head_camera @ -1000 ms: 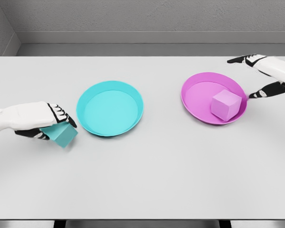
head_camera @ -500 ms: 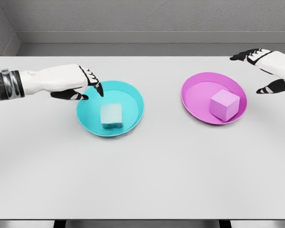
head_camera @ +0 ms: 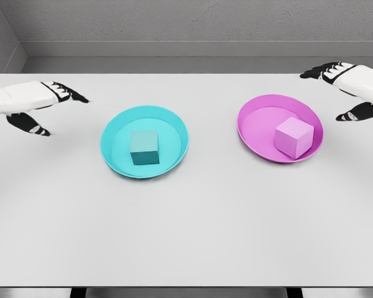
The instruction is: Place the blocks in the corresponding plates according to their colors
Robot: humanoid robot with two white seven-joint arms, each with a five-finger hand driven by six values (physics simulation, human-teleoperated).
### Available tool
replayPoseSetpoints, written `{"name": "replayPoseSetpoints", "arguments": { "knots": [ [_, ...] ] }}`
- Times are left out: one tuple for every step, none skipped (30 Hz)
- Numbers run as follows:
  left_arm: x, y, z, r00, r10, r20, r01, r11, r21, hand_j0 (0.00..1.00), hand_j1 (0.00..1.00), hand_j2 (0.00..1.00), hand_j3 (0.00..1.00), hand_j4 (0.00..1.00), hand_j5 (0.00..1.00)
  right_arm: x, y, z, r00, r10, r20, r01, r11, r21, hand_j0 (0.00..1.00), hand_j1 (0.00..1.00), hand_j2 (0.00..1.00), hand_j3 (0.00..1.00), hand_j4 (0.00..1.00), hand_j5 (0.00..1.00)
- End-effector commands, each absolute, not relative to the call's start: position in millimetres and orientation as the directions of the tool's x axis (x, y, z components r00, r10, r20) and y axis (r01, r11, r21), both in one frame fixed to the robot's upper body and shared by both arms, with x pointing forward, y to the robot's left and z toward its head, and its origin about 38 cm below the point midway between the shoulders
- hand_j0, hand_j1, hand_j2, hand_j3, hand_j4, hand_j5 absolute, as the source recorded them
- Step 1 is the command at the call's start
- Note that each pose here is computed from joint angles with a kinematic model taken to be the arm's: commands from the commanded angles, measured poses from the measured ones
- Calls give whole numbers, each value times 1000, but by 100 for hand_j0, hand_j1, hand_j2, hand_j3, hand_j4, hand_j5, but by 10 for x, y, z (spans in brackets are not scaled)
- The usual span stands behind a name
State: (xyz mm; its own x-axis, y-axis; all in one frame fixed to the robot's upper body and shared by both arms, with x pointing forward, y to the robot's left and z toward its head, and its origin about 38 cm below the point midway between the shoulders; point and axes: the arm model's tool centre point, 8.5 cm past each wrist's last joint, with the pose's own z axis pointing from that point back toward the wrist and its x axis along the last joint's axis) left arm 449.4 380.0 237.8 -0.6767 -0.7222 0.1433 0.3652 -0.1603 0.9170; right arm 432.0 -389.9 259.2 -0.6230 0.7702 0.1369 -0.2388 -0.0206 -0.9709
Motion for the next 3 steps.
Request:
{"name": "replayPoseSetpoints", "arguments": {
  "knots": [
    [4471, 3906, 2418, -660, -738, 141, 368, -154, 917, 100, 100, 100, 100, 100, 100, 4324, -3904, 2584, -618, 775, 129, -239, -29, -970, 100, 100, 100, 100, 100, 100],
    [4470, 3901, 2419, -661, -737, 141, 368, -154, 917, 100, 100, 100, 100, 100, 100, 4326, -3907, 2577, -616, 778, 121, -240, -39, -970, 100, 100, 100, 100, 100, 100],
    [4471, 3906, 2418, -660, -738, 141, 368, -154, 917, 100, 100, 100, 100, 100, 100, 4326, -3907, 2577, -616, 778, 121, -240, -39, -970, 100, 100, 100, 100, 100, 100]
  ]
}}
